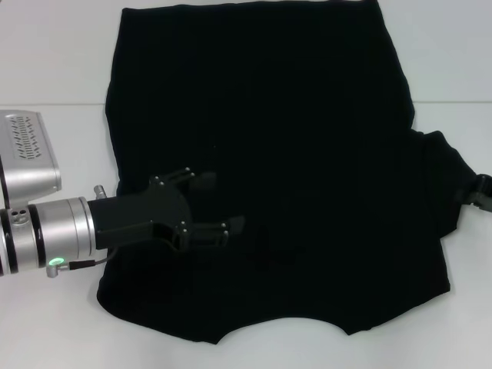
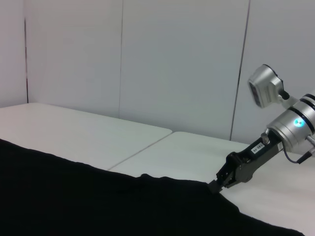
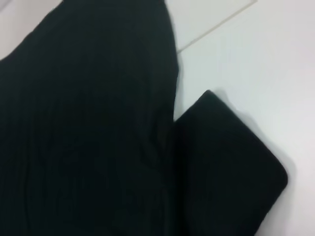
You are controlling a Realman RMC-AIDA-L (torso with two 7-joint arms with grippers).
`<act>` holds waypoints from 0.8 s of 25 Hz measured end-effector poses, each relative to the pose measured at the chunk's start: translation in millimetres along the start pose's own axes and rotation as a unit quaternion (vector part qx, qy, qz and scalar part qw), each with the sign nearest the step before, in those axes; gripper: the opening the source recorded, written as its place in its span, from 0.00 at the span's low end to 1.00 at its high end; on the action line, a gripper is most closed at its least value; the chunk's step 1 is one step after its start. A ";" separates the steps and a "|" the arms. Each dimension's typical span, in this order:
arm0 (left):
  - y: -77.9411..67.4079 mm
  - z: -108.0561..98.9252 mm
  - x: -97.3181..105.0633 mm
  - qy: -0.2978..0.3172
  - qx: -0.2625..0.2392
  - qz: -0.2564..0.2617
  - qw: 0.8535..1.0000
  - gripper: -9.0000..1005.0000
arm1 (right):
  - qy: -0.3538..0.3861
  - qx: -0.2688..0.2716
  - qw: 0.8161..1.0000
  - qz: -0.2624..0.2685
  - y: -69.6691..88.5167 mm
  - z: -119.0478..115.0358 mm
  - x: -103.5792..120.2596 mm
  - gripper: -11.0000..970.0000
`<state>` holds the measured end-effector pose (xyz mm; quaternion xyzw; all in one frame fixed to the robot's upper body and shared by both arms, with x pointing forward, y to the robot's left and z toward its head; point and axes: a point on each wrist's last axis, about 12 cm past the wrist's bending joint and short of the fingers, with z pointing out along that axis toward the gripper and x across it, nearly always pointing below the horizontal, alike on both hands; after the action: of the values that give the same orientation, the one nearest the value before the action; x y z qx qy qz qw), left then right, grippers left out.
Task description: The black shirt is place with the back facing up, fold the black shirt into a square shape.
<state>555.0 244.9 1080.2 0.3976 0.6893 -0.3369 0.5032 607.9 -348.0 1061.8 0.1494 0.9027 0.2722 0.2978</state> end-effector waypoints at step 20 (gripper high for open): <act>-5.3 -2.2 4.7 -0.007 0.004 -0.016 1.000 0.88 | -0.051 -0.005 0.999 0.015 -50.3 -42.8 4.4 0.06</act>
<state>548.5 245.3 1076.6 0.3862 0.6905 -0.3500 0.5015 572.6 -404.0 1059.5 0.1751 0.8827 0.2733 0.3399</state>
